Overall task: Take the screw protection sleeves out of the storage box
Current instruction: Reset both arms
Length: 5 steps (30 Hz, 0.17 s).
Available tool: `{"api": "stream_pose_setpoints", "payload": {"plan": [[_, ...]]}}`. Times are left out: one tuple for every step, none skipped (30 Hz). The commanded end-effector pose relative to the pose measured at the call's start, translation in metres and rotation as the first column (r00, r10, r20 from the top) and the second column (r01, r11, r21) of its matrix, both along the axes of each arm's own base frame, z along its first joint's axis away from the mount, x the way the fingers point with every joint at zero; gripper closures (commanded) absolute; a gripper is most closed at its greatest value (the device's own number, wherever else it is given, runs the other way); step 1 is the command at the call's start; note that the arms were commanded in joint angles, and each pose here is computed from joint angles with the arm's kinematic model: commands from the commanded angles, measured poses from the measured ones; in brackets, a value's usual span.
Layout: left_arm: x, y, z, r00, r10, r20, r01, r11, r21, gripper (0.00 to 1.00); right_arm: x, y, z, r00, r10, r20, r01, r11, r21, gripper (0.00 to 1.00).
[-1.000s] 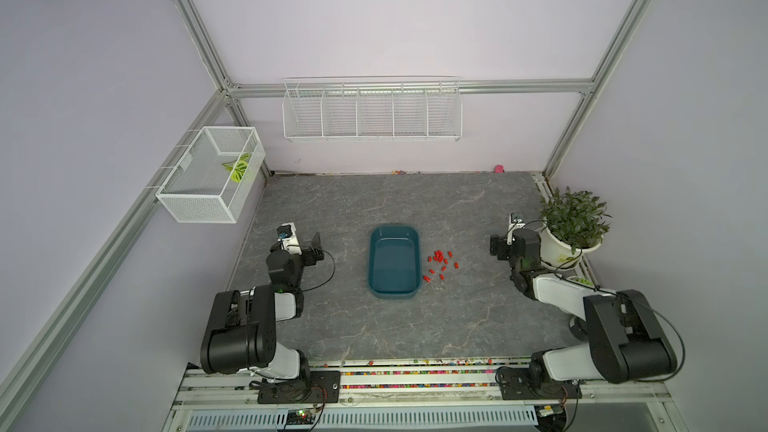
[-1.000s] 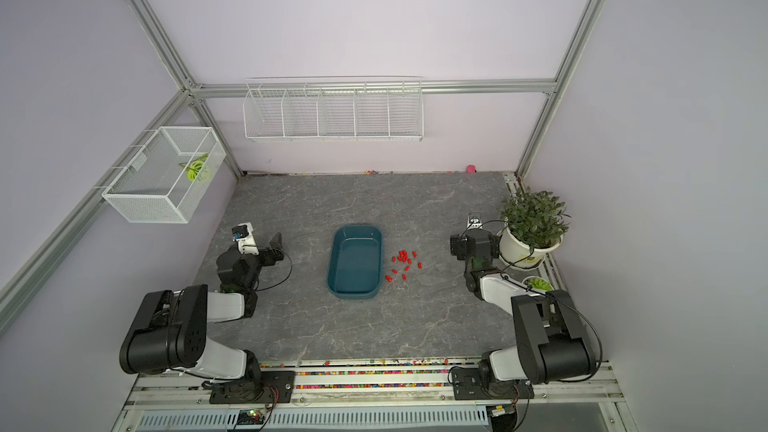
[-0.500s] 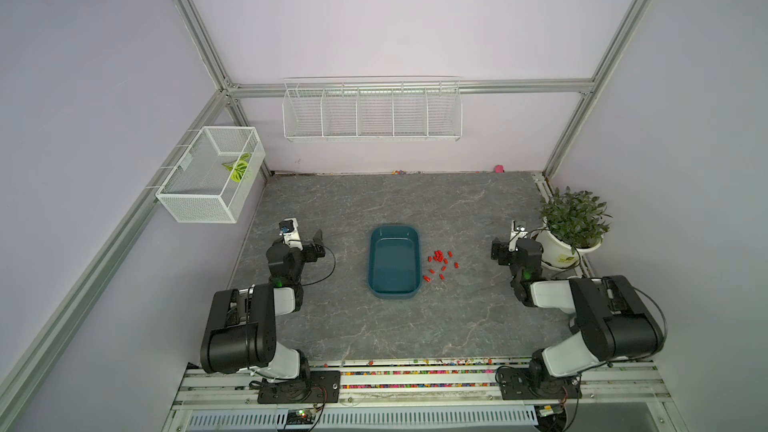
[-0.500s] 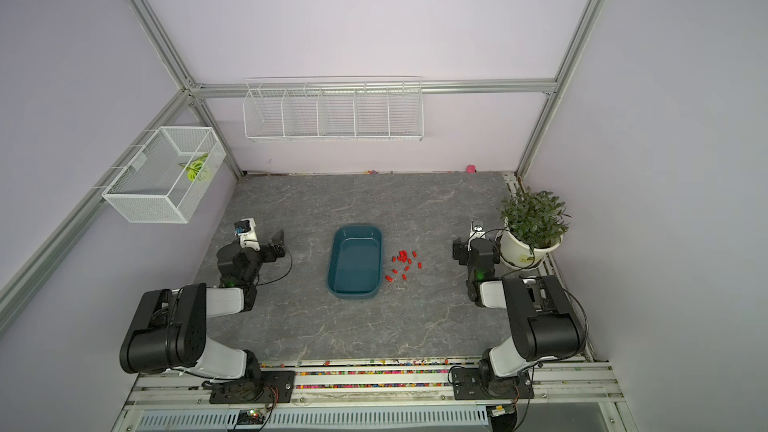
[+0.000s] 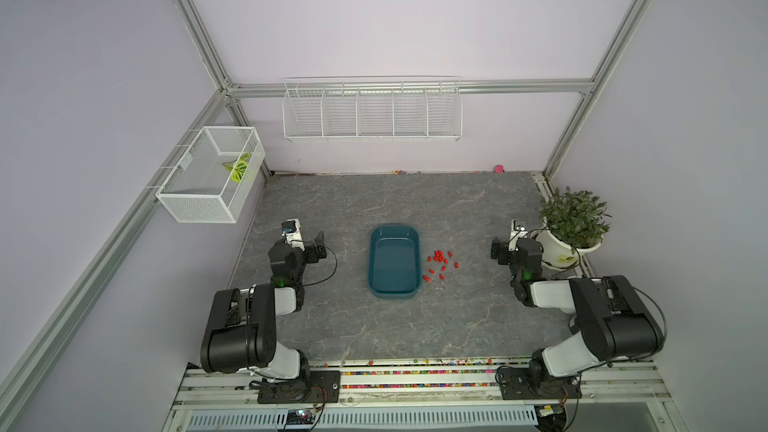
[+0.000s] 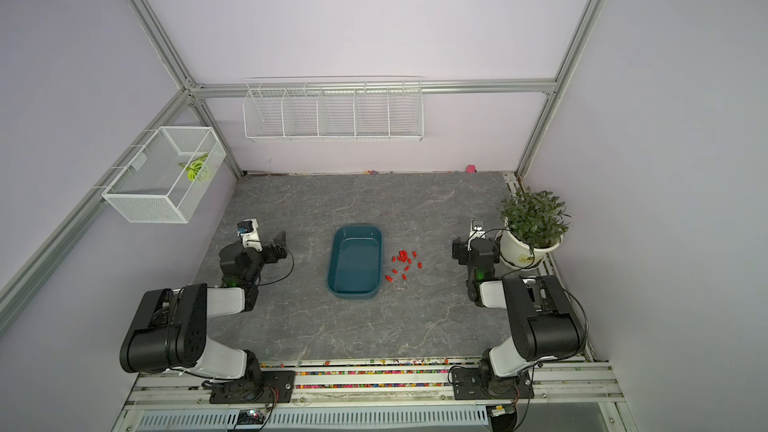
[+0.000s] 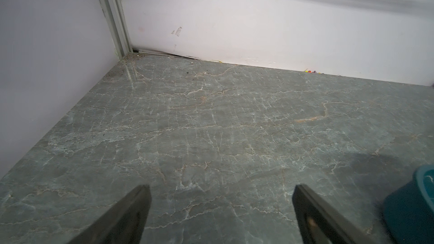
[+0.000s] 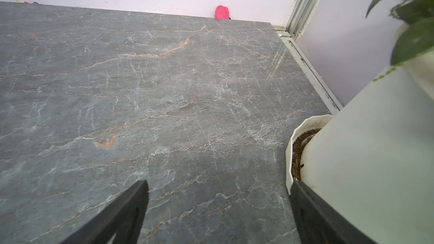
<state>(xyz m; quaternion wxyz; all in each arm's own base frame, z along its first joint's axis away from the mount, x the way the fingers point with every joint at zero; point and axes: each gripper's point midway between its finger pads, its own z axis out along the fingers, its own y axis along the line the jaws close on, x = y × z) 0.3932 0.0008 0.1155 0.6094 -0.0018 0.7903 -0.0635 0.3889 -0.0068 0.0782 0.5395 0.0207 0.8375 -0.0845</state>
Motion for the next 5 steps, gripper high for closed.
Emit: {"api": "stream_pose_setpoints", "payload": {"plan": [[0.0057,0.0011,0.0031,1.0,0.003,0.003,-0.003,1.0,0.017,0.0,0.0042,-0.0006,0.0131,0.999,0.0,0.046,0.0,1.0,0.004,0.01],[0.0057,0.0012,0.0029,1.0,0.003,0.003,-0.003,1.0,0.018,0.0,0.004,-0.0009,0.0126,0.999,-0.001,0.044,0.001,1.0,0.003,0.01],[0.0058,0.0011,0.0027,1.0,0.003,0.002,-0.003,1.0,0.017,0.0,0.004,-0.0008,0.0123,0.999,-0.001,0.043,0.001,1.0,0.003,0.01],[0.0058,0.0011,0.0038,1.0,0.002,0.005,-0.003,1.0,0.017,0.0,0.0042,-0.0005,0.0126,0.999,0.0,0.044,0.0,1.0,0.005,0.01],[0.0055,0.0011,0.0044,1.0,0.002,0.008,-0.002,1.0,0.018,0.0,0.004,-0.0004,0.0123,0.999,0.0,0.044,0.0,1.0,0.004,0.01]]}}
